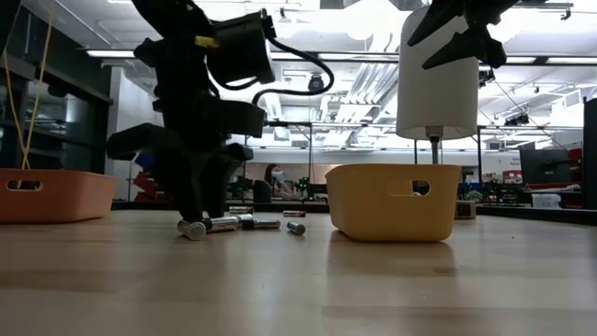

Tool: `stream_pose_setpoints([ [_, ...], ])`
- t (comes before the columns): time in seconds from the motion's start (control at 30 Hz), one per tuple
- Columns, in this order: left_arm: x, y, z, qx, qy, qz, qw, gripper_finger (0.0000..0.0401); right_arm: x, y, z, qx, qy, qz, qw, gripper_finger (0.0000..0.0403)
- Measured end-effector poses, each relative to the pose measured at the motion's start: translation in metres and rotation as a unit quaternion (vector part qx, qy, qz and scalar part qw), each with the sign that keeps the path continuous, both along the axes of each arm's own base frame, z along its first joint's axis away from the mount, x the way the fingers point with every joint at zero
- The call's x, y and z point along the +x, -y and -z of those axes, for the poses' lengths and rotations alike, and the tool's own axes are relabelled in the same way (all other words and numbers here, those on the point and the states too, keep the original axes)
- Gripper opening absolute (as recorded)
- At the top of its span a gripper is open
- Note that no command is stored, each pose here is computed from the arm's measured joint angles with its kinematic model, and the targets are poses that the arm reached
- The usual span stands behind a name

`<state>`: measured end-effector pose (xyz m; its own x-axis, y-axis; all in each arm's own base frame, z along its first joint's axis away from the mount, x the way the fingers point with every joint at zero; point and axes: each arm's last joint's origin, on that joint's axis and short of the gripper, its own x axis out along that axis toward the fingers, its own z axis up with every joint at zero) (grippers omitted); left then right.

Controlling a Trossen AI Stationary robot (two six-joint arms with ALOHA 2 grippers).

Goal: Sort batteries
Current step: Put the silver battery into the orange bin

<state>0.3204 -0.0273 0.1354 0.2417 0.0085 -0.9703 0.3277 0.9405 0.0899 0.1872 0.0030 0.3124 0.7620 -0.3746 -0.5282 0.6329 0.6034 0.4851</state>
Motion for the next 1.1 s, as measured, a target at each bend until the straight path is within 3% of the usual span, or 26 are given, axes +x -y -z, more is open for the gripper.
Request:
stream_pose_setpoints([
  [0.13, 0.002, -0.001, 0.010, -0.003, -0.014, 0.002, 1.000, 0.0130, 0.000, 0.000, 0.000, 0.000, -0.002, 0.000, 1.000, 0.0209],
  [0.3, -0.003, -0.002, 0.007, -0.021, -0.034, -0.050, 0.998, 0.0022, 0.000, 0.000, 0.000, 0.000, -0.002, 0.000, 1.000, 0.0209],
  [0.37, -0.006, -0.007, -0.001, -0.015, -0.031, -0.088, 0.996, 0.0018, 0.000, 0.000, 0.000, 0.000, -0.002, 0.000, 1.000, 0.0209],
  [0.43, -0.019, -0.016, -0.012, 0.023, -0.049, -0.135, 0.989, 0.0020, 0.000, 0.000, 0.000, -0.001, -0.001, 0.002, 1.000, 0.0209],
  [0.53, -0.026, -0.029, -0.042, 0.036, 0.013, -0.225, 0.974, 0.0009, 0.000, 0.000, 0.000, -0.002, -0.001, 0.004, 1.000, 0.0209],
  [0.63, -0.055, -0.037, -0.061, 0.031, 0.028, -0.338, 0.940, 0.0007, 0.000, 0.000, 0.000, -0.002, -0.001, 0.004, 1.000, 0.0209],
  [0.77, -0.097, -0.033, -0.079, 0.011, 0.053, -0.480, 0.875, 0.0007, 0.000, 0.000, 0.000, -0.002, -0.001, 0.005, 1.000, 0.0209],
  [1.03, -0.165, -0.022, -0.087, 0.014, 0.007, -0.648, 0.762, 0.0009, 0.000, 0.000, 0.000, -0.002, 0.000, 0.005, 1.000, 0.0209],
  [1.1, -0.172, -0.022, -0.085, 0.008, -0.014, -0.664, 0.748, 0.0022, 0.000, 0.000, 0.000, -0.002, 0.000, 0.005, 1.000, 0.0209],
])
